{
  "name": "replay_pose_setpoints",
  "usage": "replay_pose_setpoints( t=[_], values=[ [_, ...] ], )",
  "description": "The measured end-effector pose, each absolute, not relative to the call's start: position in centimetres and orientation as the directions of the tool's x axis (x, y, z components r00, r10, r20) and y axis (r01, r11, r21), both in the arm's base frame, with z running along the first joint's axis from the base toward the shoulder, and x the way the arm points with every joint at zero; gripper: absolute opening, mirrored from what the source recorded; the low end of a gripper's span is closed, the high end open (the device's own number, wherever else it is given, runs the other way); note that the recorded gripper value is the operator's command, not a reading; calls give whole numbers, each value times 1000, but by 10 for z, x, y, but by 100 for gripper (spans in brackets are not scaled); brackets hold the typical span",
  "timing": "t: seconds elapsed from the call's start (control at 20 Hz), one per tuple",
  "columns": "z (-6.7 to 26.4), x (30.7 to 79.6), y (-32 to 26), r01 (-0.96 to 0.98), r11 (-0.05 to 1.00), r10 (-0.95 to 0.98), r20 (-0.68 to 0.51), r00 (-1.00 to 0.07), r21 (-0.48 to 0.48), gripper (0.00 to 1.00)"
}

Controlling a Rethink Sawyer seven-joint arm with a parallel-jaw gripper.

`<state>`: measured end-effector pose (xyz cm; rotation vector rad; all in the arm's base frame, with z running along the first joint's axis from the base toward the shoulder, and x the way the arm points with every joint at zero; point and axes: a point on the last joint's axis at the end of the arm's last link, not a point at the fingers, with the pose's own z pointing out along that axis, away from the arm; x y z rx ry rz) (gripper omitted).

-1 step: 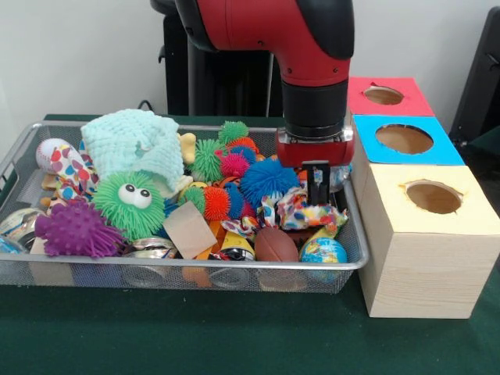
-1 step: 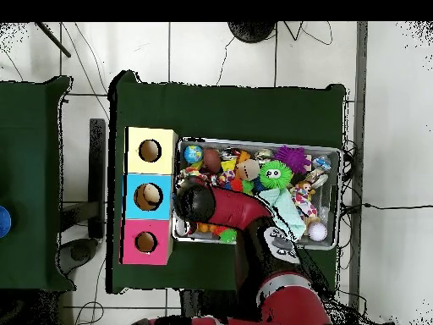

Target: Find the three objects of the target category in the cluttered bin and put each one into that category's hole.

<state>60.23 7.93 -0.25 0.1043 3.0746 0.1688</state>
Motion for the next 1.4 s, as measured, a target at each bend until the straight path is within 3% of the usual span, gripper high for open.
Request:
replay_pose_setpoints(
  t=[0.2, 1.05, 1.1, 1.4],
  values=[
    [-1, 599, 79, 17, 994, 15, 17, -1000, 105, 0],
    [-4, 608, 75, -16, 996, -17, 6, -1000, 90, 0],
    [-4, 608, 75, -16, 996, -17, 6, -1000, 89, 100],
    [-5, 604, 76, -32, 997, -33, 8, -999, 70, 100]
  ],
)
